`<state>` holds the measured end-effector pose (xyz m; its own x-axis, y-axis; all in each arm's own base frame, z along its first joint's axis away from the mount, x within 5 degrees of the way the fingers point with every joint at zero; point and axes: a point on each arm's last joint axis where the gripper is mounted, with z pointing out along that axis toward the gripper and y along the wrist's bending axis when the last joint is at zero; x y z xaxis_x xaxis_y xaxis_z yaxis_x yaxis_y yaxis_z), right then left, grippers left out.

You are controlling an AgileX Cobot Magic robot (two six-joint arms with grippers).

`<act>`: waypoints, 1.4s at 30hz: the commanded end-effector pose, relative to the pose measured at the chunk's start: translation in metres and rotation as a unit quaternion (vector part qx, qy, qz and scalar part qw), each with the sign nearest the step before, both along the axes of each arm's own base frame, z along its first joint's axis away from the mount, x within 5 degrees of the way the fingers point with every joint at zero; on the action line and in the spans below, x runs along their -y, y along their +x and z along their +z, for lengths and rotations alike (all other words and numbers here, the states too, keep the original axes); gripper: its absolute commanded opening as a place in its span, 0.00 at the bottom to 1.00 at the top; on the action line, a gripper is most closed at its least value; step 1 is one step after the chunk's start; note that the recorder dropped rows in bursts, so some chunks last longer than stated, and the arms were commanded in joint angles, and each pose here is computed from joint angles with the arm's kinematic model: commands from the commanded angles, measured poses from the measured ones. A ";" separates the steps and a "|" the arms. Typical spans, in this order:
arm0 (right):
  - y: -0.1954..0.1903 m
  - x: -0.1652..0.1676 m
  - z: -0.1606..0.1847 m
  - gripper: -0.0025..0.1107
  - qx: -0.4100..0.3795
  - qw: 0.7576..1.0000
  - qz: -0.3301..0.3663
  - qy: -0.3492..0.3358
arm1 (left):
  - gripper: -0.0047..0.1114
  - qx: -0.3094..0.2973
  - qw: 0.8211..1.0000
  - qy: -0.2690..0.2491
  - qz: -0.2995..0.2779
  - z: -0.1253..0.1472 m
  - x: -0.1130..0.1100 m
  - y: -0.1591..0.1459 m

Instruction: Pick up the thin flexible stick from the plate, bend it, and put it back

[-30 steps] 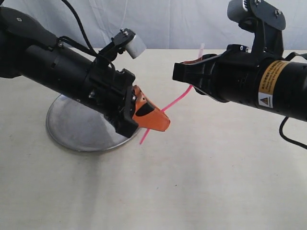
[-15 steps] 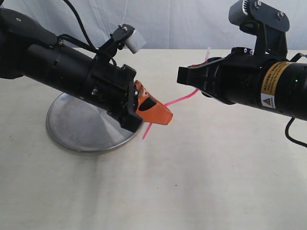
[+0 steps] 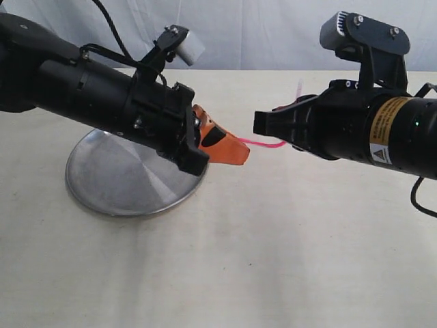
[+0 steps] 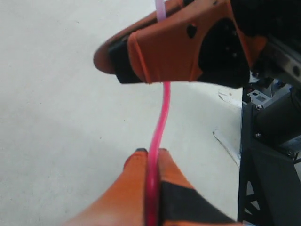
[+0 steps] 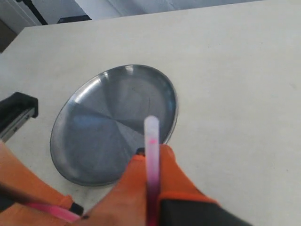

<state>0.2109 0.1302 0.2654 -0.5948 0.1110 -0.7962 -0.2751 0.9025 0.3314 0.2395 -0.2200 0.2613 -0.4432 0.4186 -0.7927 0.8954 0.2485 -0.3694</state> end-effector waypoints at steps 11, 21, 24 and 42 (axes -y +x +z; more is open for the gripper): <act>-0.006 -0.009 -0.001 0.01 0.003 1.000 0.026 -0.001 | 0.04 -0.005 0.998 -0.036 0.043 0.009 0.003 0.007; -0.006 -0.009 -0.001 0.01 0.002 1.000 0.025 -0.003 | 0.04 -0.013 0.997 -0.056 0.054 0.012 0.004 0.008; -0.006 -0.009 -0.001 0.01 0.003 1.000 0.026 -0.002 | 0.04 -0.016 0.996 -0.057 0.065 0.012 0.004 0.010; -0.012 -0.019 0.000 0.01 0.000 0.999 0.047 0.007 | 0.04 -0.034 0.993 -0.062 0.095 0.013 0.003 0.013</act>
<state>0.2019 0.1409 0.2629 -0.6149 0.0628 -0.7861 -0.3079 0.8986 0.3126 0.2478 -0.2210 0.2648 -0.5088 0.3251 -0.7971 0.8505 0.3332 -0.4069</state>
